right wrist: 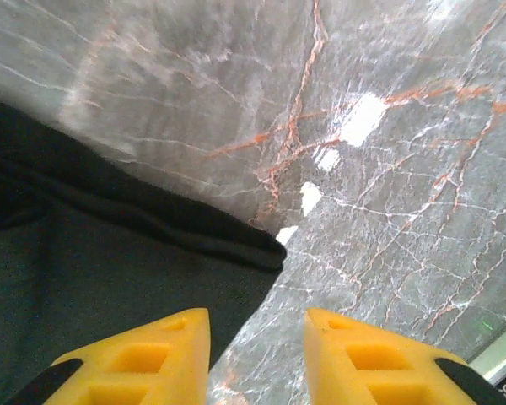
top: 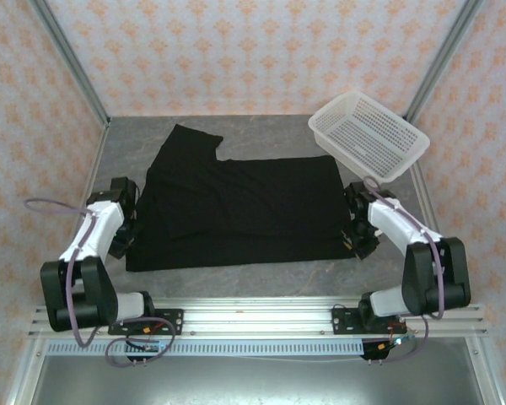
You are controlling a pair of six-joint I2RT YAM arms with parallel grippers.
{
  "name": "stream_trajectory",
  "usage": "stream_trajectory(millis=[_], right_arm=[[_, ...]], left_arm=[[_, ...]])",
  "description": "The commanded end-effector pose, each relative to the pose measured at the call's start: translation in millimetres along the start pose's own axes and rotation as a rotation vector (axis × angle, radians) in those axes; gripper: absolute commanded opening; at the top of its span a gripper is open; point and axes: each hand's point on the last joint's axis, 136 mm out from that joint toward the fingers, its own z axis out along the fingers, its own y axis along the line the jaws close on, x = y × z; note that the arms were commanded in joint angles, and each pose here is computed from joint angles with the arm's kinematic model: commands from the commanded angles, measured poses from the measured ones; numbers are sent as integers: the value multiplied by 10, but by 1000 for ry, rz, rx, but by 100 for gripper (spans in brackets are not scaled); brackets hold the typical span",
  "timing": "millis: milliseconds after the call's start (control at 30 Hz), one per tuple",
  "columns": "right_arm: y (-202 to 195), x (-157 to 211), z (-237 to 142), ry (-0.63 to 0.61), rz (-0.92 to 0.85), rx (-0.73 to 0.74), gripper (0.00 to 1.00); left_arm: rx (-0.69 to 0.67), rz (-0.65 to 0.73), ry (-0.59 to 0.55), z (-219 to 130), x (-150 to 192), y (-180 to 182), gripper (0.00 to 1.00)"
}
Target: Fold and stack the t-shirts
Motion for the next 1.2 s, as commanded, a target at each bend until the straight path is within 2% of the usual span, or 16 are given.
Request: stream_trajectory(millis=[0, 167, 367, 633, 767, 967, 1000, 1167], right_arm=[[129, -105, -209, -60, -15, -88, 41], [488, -75, -263, -24, -126, -227, 49], [774, -49, -360, -4, -180, -357, 52], [840, -39, -324, 16, -174, -364, 53], [837, -28, -298, 23, -167, -362, 51], [782, -43, -295, 10, -164, -340, 49], [781, -49, -295, 7, -162, -340, 48], [799, -84, -308, -8, -153, -340, 47]], left_arm=[[205, 44, 11, -237, 62, -503, 47], [286, 81, 152, -100, 494, -874, 48], [273, 57, 245, 131, 711, -983, 47], [265, 66, 293, 271, 926, -1096, 44], [251, 79, 291, 331, 969, -1141, 33], [206, 121, 206, 259, 788, -1131, 2], [206, 126, 195, 237, 757, -1142, 0], [231, 175, 161, 91, 658, -1317, 0]])
